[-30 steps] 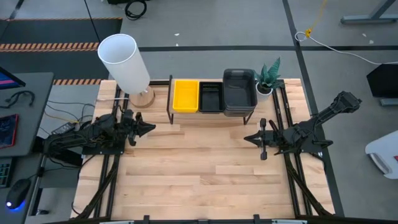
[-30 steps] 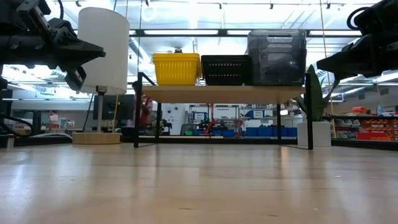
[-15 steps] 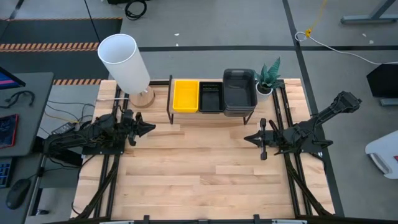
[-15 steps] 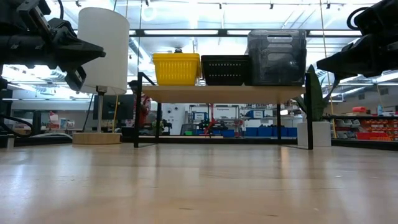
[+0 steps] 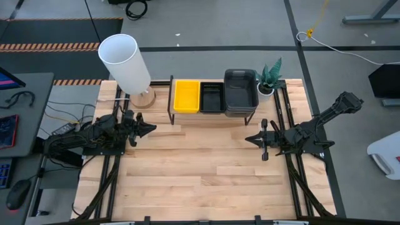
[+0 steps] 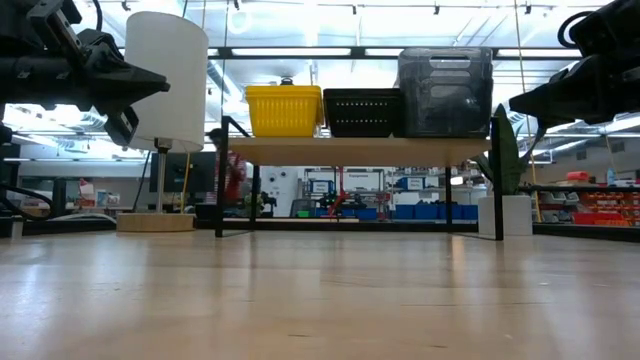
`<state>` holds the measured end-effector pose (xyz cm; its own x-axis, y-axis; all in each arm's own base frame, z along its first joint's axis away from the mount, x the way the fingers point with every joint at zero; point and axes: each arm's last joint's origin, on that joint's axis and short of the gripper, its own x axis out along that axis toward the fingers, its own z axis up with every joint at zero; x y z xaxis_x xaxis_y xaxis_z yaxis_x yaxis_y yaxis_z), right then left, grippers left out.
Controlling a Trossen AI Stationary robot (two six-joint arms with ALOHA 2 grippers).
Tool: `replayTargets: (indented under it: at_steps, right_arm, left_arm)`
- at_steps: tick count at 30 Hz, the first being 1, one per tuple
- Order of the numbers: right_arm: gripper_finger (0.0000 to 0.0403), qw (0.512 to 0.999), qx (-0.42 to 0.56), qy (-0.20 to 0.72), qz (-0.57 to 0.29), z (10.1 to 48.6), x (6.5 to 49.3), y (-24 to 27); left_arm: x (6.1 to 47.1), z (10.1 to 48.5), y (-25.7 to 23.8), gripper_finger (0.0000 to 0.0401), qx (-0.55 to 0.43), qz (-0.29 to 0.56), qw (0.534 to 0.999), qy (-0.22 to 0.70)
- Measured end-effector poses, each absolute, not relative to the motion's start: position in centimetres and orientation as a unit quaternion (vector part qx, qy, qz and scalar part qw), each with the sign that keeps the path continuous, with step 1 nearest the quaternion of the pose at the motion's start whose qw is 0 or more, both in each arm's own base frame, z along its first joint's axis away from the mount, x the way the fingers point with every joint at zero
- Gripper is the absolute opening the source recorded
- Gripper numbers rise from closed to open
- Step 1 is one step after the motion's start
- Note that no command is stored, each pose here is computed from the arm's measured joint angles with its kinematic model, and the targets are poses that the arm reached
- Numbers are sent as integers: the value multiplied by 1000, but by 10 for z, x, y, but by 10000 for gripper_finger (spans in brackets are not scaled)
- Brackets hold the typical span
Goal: Stack baskets on shelf by color
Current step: Return to Home Position
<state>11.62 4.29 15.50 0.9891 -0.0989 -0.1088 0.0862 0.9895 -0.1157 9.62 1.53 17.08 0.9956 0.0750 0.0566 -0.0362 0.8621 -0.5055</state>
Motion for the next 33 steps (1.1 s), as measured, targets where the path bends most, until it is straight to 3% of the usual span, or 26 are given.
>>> replayTargets:
  at_steps: [33]
  right_arm:
    - [14, 996, -55, 57, -46, 155, 116, 43]
  left_arm:
    - [96, 171, 15, 21, -261, 29, 964, -37]
